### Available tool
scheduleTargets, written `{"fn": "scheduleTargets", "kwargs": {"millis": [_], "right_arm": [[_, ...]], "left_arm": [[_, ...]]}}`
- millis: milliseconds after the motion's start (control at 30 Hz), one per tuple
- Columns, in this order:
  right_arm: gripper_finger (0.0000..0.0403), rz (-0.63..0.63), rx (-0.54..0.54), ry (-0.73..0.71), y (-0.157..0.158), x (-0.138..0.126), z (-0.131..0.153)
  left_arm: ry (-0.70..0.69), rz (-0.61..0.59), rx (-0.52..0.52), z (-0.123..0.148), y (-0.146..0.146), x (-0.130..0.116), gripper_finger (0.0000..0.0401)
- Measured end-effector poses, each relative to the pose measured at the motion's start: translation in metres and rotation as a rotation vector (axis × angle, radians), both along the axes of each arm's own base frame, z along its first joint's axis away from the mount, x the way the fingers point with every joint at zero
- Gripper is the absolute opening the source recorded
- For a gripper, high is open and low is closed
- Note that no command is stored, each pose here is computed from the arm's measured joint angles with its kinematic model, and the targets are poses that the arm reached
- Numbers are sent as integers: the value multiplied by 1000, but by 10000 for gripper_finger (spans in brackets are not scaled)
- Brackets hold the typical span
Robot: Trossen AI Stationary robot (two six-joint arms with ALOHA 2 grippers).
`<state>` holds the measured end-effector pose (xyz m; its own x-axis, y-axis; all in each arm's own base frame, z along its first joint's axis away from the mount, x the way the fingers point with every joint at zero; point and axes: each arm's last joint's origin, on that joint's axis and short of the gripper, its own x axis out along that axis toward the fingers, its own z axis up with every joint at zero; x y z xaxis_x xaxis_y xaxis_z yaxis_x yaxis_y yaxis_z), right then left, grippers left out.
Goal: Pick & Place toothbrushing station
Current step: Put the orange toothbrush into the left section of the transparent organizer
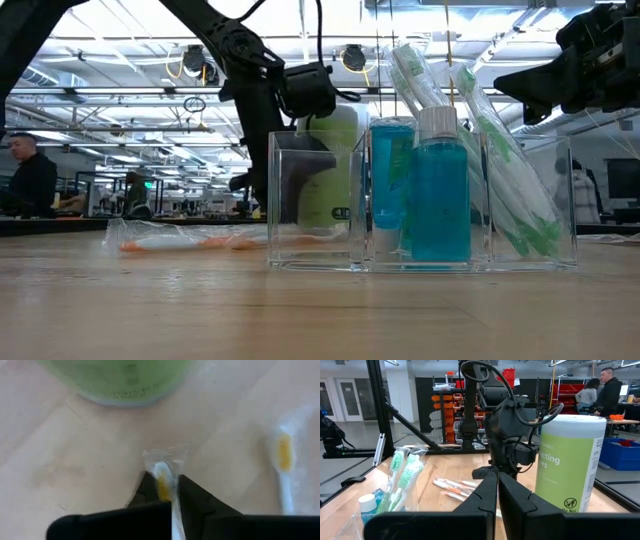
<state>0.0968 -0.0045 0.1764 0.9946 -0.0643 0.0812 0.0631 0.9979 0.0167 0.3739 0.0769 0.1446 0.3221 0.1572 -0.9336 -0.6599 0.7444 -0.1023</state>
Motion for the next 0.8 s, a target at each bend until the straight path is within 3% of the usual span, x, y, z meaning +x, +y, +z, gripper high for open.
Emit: {"fn": "scheduleTargets", "kwargs": {"millis": [267,400,800], "right_arm": [[7,0,0,0,0,0,0],[8,0,0,0,0,0,0],[9,0,0,0,0,0,0]], "left_arm": [[-86,-67,55,42,-5,-8,1],[-186,-128,107,78,-19,-16,0],[-491,-316,397,188,-107,-73,0]]}}
